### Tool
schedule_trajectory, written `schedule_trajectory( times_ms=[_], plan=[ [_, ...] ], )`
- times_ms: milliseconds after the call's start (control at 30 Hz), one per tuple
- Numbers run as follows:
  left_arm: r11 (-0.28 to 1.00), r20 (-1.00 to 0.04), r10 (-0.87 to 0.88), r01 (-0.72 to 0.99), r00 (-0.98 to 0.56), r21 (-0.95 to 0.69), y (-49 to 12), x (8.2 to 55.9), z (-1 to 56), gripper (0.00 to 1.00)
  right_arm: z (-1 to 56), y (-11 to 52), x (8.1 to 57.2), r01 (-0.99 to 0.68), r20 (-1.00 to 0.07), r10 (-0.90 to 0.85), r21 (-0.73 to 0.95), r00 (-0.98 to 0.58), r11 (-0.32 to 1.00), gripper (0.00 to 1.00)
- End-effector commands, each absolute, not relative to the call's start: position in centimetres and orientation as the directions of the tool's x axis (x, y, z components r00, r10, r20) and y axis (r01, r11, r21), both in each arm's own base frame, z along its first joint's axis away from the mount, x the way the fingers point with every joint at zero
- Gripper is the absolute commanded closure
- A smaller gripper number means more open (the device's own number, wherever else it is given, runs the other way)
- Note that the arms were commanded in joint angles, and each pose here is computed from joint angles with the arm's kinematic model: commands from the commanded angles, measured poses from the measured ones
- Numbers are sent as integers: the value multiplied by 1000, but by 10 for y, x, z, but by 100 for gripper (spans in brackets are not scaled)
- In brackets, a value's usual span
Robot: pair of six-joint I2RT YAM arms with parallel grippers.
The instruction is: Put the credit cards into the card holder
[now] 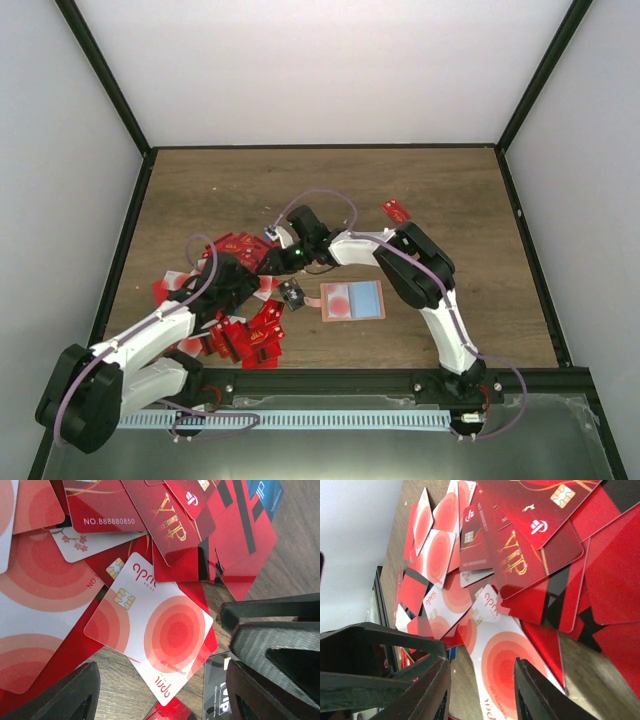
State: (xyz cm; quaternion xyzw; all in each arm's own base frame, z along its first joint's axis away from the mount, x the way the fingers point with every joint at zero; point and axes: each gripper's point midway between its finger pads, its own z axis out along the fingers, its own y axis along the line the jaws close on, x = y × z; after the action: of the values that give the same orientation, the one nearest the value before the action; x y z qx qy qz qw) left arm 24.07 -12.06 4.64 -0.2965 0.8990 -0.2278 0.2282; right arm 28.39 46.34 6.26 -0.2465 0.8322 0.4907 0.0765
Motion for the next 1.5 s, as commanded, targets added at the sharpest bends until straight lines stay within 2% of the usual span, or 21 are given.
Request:
schedule_trajectory(
  times_ms=[0, 767, 1467],
  plan=[
    [694, -284, -670, -442, -686, -569, -117, 247, 49, 29, 62, 467, 293, -495, -377, -341, 777, -861, 390, 64],
    [694, -265, -679, -480, -685, -537, -116, 250, 23, 31, 33, 462, 304, -493, -364, -341, 724, -867, 482, 68],
    [689, -331, -691, -447, -643, -571, -109, 258, 39, 34, 42, 486, 273, -504, -342, -420, 777, -841, 378, 68]
  ],
)
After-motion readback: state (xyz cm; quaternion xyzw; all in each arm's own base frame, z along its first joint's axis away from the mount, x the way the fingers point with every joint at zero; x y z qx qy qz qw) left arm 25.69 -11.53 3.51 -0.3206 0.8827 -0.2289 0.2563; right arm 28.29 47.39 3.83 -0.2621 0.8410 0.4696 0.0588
